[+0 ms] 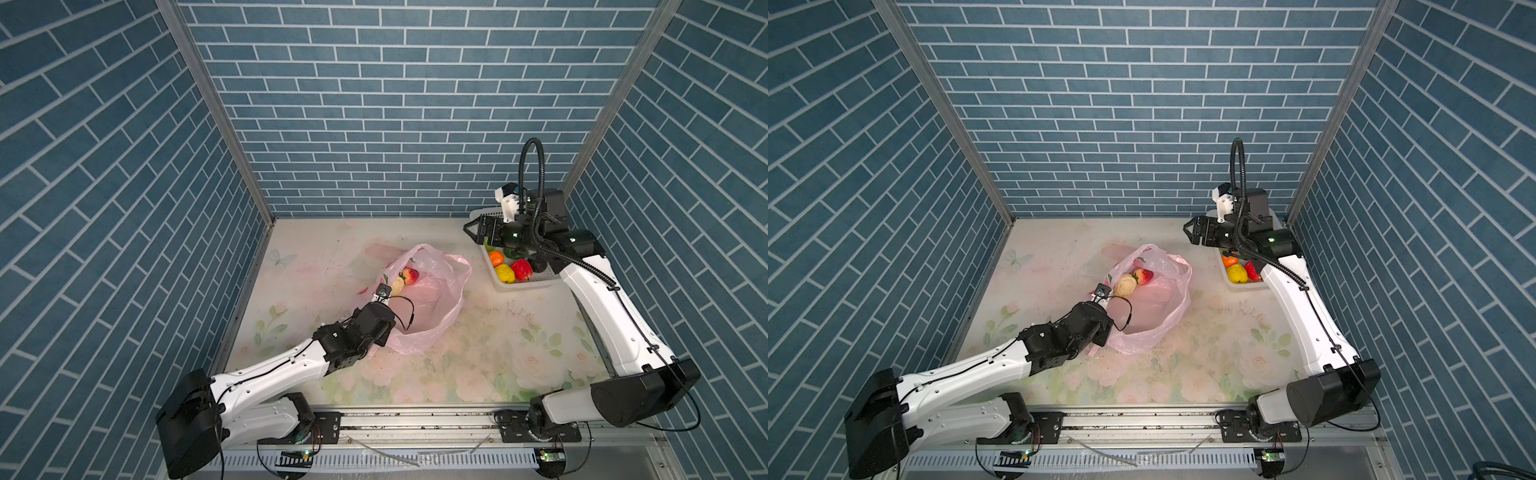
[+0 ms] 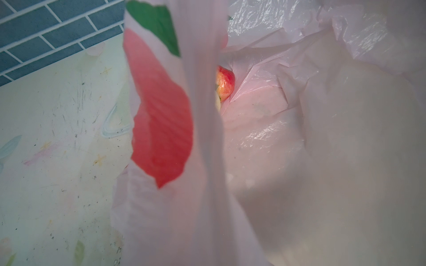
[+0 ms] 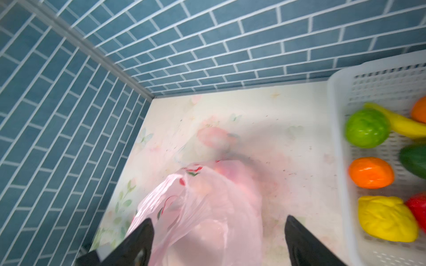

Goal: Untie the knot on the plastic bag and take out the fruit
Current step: 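Move the empty right gripper back into the bag opening, then lower the right gripper onto the pale fruit and close on it, then lift the pale fruit out of the bag and carry it to the basket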

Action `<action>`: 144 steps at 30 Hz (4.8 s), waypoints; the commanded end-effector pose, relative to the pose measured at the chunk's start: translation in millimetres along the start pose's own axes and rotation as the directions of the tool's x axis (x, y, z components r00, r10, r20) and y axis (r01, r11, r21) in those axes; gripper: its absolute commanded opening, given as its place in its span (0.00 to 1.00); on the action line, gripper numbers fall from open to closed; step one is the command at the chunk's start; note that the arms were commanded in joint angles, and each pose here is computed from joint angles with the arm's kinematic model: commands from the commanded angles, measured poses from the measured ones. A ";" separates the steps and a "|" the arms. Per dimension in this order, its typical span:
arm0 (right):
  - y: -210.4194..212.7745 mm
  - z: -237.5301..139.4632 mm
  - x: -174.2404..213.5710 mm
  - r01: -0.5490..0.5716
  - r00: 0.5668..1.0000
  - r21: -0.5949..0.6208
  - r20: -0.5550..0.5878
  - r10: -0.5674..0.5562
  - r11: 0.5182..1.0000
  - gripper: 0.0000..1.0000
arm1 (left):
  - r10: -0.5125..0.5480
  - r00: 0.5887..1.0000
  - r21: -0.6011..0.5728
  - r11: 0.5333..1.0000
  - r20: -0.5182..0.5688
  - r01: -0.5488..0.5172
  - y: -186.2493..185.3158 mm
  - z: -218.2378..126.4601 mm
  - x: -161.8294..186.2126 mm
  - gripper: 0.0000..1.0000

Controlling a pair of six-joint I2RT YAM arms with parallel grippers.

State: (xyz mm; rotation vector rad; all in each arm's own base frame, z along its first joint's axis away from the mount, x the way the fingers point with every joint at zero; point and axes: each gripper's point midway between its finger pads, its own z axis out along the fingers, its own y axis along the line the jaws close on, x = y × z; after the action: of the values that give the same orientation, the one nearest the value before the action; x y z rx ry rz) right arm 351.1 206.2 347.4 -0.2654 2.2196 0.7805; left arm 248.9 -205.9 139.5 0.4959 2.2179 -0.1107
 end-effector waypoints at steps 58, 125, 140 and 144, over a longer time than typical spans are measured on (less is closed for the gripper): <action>51.1 155.0 252.2 0.324 0.838 -0.096 -0.433 -0.333 0.941 0.82 | 0.005 1.000 -0.017 1.000 0.018 -0.004 8.2 -9.9 -4.3 0.00; 18.2 284.3 199.9 -0.231 0.963 0.108 -0.114 0.243 0.967 0.60 | 0.026 1.000 0.150 0.988 -0.009 -0.025 -22.4 -1.8 9.8 0.00; 48.3 176.2 224.2 0.005 0.948 0.002 -0.318 -0.004 1.000 0.57 | 0.032 0.999 0.113 0.993 0.026 -0.034 -20.0 3.6 -4.7 0.00; 59.3 148.7 215.7 0.054 0.940 -0.027 -0.335 -0.059 0.998 0.57 | 0.033 0.999 0.111 0.993 0.023 -0.035 -20.1 5.0 -4.7 0.00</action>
State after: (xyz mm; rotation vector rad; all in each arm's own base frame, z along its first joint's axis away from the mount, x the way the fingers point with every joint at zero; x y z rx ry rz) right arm 288.7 371.1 142.9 -0.3745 2.4516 0.8269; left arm 240.4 -226.6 132.2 0.6030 2.2086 -0.2372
